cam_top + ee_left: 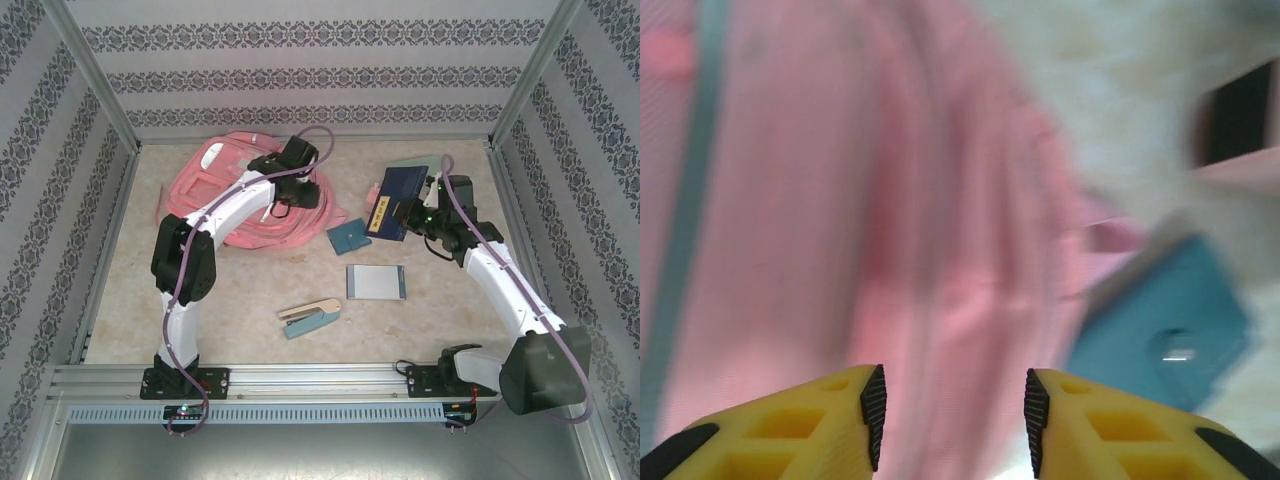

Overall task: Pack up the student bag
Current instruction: Open the student bag at the top-center of the table, then place the book in the student bag, then close the student bag at the top-center of the table.

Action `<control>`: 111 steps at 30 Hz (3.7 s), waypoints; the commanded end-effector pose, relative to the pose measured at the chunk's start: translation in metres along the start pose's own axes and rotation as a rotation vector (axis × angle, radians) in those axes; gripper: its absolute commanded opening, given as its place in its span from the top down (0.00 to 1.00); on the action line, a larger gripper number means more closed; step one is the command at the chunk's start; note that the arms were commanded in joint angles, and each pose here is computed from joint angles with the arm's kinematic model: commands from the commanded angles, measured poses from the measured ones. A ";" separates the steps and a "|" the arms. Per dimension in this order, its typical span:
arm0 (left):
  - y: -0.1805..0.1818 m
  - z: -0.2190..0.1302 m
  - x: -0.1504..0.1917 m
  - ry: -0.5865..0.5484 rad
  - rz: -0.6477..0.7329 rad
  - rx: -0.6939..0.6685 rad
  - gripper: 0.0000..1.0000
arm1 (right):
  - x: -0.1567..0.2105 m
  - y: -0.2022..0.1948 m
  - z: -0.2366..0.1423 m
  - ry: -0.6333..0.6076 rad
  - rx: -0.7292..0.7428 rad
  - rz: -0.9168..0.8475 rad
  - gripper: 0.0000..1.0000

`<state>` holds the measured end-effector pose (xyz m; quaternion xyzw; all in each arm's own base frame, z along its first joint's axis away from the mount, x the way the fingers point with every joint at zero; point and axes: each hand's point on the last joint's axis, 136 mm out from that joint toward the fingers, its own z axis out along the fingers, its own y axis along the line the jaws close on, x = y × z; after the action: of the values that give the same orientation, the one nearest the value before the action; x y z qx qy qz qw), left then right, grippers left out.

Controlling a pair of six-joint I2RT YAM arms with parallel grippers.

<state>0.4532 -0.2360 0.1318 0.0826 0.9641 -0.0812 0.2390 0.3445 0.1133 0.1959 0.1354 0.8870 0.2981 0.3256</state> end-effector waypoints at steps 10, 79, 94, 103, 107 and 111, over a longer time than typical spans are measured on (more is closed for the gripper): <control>0.054 0.026 0.031 0.112 0.159 -0.203 0.45 | 0.010 0.052 0.018 0.002 -0.071 -0.087 1.00; 0.074 -0.177 -0.097 -0.319 -0.290 0.248 1.00 | 0.064 0.247 0.281 0.223 -0.383 0.243 0.49; 0.081 -0.170 -0.089 -0.301 -0.299 0.239 1.00 | 0.066 0.205 0.232 0.268 -0.207 0.130 0.50; 0.081 -0.157 -0.079 -0.280 -0.299 0.244 1.00 | 0.059 0.156 0.171 0.229 -0.116 0.027 0.47; 0.081 -0.146 -0.070 -0.253 -0.300 0.249 1.00 | 0.064 0.119 0.140 0.217 -0.043 -0.003 0.46; 0.083 -0.128 -0.055 -0.213 -0.301 0.243 1.00 | 0.073 0.075 0.110 0.200 0.059 -0.032 0.45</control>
<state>0.4574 -0.1460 0.2485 -0.0422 0.9272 -0.2451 0.2800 0.3829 0.2833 0.1477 0.1088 0.9104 0.3298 0.2248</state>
